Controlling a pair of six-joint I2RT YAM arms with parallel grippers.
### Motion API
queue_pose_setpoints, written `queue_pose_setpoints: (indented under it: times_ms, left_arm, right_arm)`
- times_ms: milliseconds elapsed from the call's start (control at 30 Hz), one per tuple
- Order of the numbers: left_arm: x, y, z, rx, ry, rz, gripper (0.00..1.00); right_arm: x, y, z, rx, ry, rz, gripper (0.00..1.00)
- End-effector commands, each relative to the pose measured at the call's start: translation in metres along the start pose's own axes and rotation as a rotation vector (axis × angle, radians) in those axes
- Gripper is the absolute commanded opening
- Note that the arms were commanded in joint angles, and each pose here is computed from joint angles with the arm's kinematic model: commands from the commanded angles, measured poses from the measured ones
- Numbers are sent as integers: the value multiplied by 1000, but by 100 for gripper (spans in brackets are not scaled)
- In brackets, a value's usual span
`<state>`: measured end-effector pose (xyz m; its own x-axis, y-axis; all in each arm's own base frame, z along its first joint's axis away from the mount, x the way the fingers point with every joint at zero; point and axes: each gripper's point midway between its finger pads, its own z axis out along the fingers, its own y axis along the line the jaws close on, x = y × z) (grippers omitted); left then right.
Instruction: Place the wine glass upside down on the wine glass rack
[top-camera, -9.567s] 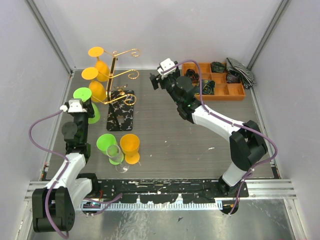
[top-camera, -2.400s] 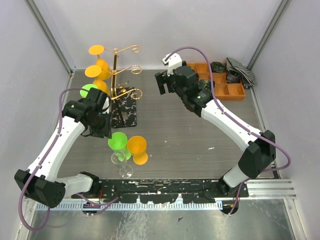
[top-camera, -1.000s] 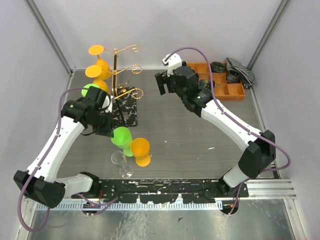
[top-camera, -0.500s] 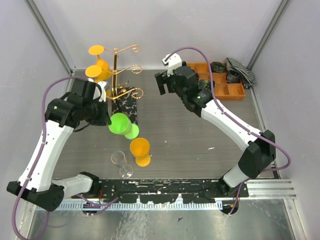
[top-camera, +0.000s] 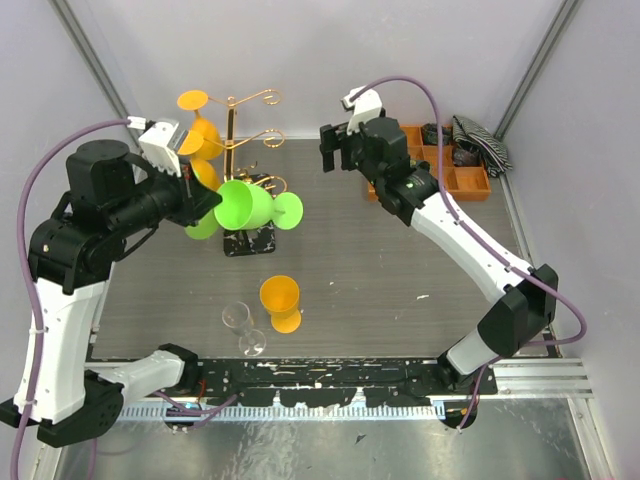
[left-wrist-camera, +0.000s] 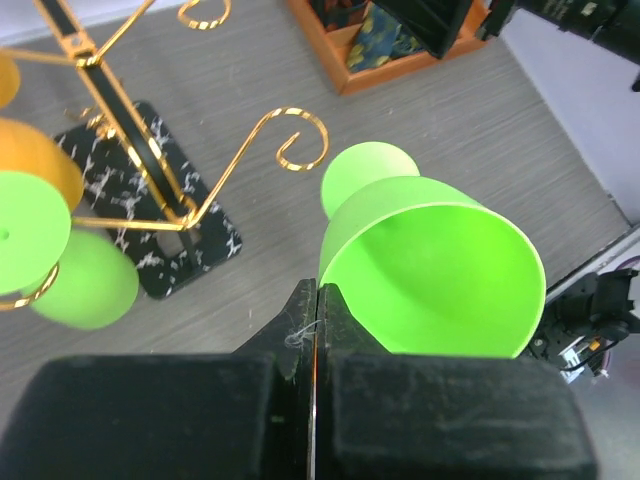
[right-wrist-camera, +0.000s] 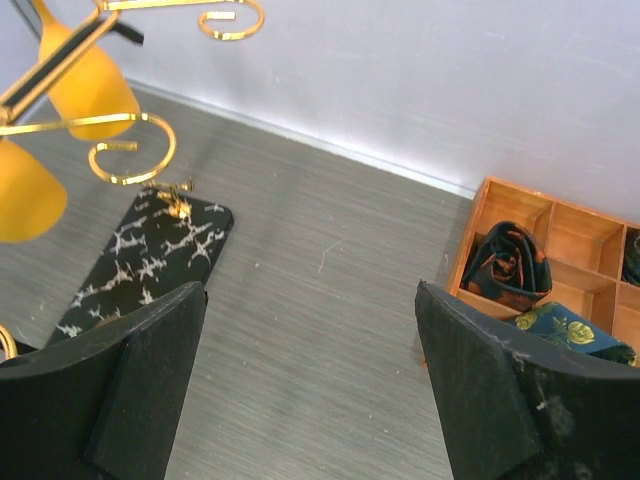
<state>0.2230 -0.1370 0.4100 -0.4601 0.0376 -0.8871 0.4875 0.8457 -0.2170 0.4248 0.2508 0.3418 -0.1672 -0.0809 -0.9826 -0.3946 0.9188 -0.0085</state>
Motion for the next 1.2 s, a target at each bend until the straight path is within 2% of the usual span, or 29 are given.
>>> queue_pose_setpoints:
  times_ms: [0,233,467,700,867,967,1067,1167]
  left_arm:
    - [-41,-26,-6,132,-165,48,0]
    - [-51,-31,8,176,-200,33,0]
    - [-124,-32,10,182,-635,182,0]
    - [-157,-9,36,47,-728,344,0]
    - [-174,-1,44,4,-914,391,0]
    - [-182,-4,37,14,-1080,416,0]
    - [-181,-9,32,42,-1209,434,0]
    - [-179,-9,33,58,-1279,430,0]
  right_arm:
    - [-75,-9,-26,1,-187,101,90]
    - [-93,-17,-36,16,-233,149,90]
    - [-140,-21,-56,-80,-339,320,91]
    - [-183,-33,-84,-187,-442,487,90]
    - [-201,-26,-103,-380,-494,652,90]
    - [-205,-15,-114,-556,-544,762,90]
    - [-200,-6,-112,-708,-533,889,90]
    - [-195,2,-100,-817,-486,973,87]
